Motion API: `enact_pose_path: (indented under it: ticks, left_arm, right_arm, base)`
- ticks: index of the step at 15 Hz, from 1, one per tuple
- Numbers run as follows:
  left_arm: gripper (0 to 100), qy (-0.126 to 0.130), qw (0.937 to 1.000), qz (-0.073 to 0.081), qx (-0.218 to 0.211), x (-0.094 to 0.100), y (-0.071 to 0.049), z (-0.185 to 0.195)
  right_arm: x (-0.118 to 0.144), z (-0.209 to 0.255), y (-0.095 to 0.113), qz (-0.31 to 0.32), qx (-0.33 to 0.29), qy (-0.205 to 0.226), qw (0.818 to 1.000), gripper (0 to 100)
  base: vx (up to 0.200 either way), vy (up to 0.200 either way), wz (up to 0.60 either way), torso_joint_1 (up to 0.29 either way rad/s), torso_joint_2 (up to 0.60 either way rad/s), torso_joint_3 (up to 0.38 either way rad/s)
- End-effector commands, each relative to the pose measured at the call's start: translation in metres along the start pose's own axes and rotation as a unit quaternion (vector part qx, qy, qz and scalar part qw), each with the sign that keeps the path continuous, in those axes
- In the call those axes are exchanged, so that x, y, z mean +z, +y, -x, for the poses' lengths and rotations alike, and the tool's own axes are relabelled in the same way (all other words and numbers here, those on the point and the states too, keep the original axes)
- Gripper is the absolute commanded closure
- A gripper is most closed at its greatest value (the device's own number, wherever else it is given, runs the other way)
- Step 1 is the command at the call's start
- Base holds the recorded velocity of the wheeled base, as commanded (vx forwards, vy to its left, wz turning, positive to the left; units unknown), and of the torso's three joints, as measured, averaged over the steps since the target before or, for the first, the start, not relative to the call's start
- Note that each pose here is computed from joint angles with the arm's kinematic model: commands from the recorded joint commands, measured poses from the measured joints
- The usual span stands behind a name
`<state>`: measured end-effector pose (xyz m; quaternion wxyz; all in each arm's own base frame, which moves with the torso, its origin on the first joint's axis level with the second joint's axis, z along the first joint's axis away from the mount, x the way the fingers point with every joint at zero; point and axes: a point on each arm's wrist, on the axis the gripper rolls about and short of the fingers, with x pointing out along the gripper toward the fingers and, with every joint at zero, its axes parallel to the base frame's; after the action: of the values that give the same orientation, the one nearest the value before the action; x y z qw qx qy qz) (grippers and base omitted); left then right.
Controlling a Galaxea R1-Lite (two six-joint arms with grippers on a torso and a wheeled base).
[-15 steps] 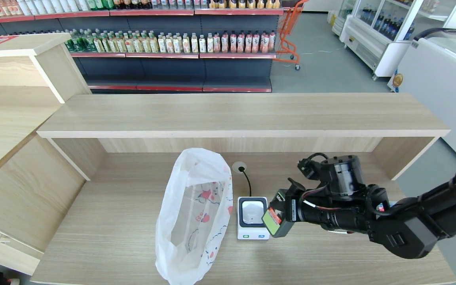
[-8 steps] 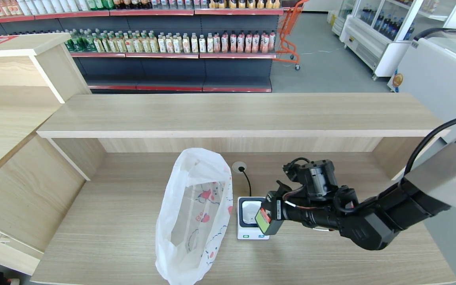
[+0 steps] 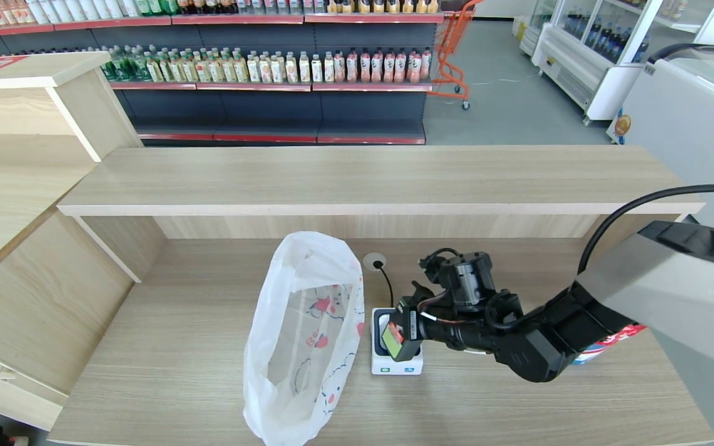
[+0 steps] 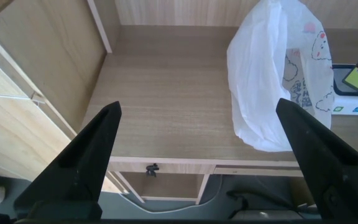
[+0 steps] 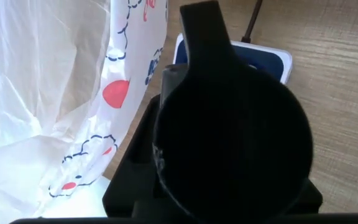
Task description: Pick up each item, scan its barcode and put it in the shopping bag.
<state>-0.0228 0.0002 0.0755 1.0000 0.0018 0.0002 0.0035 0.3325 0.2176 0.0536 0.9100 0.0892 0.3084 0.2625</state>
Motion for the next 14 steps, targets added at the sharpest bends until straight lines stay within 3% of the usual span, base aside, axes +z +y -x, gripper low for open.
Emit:
enact_pose_path:
  ticks: [1, 6, 8, 10, 12, 14]
  left_arm:
    - [0, 0.0, 1.0, 0.0, 0.0, 0.0, 0.0, 0.0]
    - [0, 0.0, 1.0, 0.0, 0.0, 0.0, 0.0, 0.0]
    - [0, 0.0, 1.0, 0.0, 0.0, 0.0, 0.0, 0.0]
    - [0, 0.0, 1.0, 0.0, 0.0, 0.0, 0.0, 0.0]
    - [0, 0.0, 1.0, 0.0, 0.0, 0.0, 0.0, 0.0]
    - [0, 0.0, 1.0, 0.0, 0.0, 0.0, 0.0, 0.0]
  right_arm:
    - [-0.008, -0.011, -0.003, 0.005, -0.003, 0.011, 1.0, 100]
    - [0.006, 0.001, 0.003, -0.001, 0.008, -0.02, 1.0, 100]
    - [0.034, 0.046, 0.014, -0.045, 0.025, -0.065, 0.997, 100]
    - [0.047, 0.09, 0.018, -0.048, 0.034, -0.1, 0.993, 100]
    - [0.057, 0.142, 0.017, 0.011, 0.028, -0.146, 0.989, 100]
    - [0.048, 0.16, 0.004, 0.097, -0.006, -0.15, 0.984, 100]
  base:
    - [0.0, 0.0, 0.0, 0.0, 0.0, 0.0]
    - [0.0, 0.0, 0.0, 0.0, 0.0, 0.0]
    - [0.0, 0.0, 0.0, 0.0, 0.0, 0.0]
    - [0.0, 0.0, 0.0, 0.0, 0.0, 0.0]
    - [0.0, 0.0, 0.0, 0.0, 0.0, 0.0]
    - [0.0, 0.0, 0.0, 0.0, 0.0, 0.0]
